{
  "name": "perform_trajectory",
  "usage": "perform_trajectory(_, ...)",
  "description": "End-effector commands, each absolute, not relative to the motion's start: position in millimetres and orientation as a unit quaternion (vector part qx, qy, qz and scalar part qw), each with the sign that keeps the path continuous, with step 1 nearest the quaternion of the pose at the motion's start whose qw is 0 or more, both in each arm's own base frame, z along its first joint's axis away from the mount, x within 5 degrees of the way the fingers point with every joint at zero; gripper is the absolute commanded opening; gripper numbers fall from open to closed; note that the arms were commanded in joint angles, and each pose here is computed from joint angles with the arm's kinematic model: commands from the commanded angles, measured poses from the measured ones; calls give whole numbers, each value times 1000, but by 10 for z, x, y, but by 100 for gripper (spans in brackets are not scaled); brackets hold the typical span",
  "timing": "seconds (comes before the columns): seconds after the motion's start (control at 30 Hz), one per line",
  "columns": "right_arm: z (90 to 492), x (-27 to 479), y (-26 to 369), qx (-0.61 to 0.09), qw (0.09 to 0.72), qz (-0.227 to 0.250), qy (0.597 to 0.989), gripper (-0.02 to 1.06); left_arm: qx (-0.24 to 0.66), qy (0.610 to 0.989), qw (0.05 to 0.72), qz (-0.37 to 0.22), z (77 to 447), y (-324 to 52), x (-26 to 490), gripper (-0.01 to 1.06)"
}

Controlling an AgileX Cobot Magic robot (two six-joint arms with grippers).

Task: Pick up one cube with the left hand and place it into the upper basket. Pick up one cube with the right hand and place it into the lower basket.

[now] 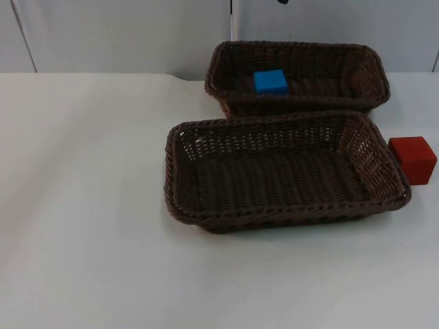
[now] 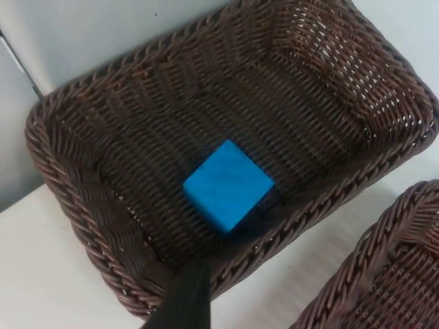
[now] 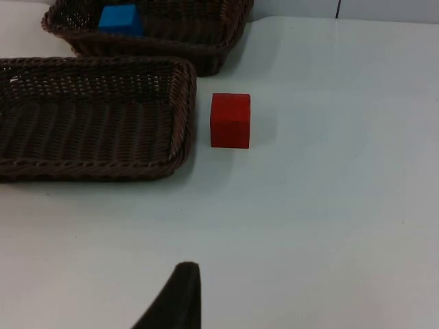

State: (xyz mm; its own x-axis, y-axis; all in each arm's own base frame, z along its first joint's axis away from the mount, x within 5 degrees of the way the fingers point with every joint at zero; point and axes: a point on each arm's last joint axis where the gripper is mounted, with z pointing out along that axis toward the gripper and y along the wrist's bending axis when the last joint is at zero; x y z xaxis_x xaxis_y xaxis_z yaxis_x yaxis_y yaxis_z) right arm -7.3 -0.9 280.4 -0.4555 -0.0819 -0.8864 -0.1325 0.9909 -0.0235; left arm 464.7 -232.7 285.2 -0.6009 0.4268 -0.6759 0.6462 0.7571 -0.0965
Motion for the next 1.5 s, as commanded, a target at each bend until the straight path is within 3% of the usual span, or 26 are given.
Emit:
perform_trajectory(0.0, 2802, -75, -9, -61, 520, 23, 852, 105, 303, 880, 326, -165, 2913, -2305, 4615, 105)
perform_trajectory(0.4, 2802, -75, -9, -61, 520, 23, 852, 105, 292, 892, 309, -157, 2722, -2220, 4470, 105)
perform_trajectory(0.77, 2802, -75, -9, -61, 520, 23, 852, 105, 261, 891, 344, -137, 2685, -1927, 3959, 105)
perform_trajectory(0.97, 2802, -75, -9, -61, 520, 23, 852, 105, 229, 900, 345, -138, 2655, -1694, 3753, 105)
perform_trajectory(1.13, 2802, -75, -9, -61, 520, 23, 852, 105, 161, 916, 337, -147, 2635, -1280, 3573, 105)
perform_trajectory(1.47, 2802, -75, -9, -61, 520, 23, 852, 105, 130, 914, 360, -137, 2701, -992, 3168, 105)
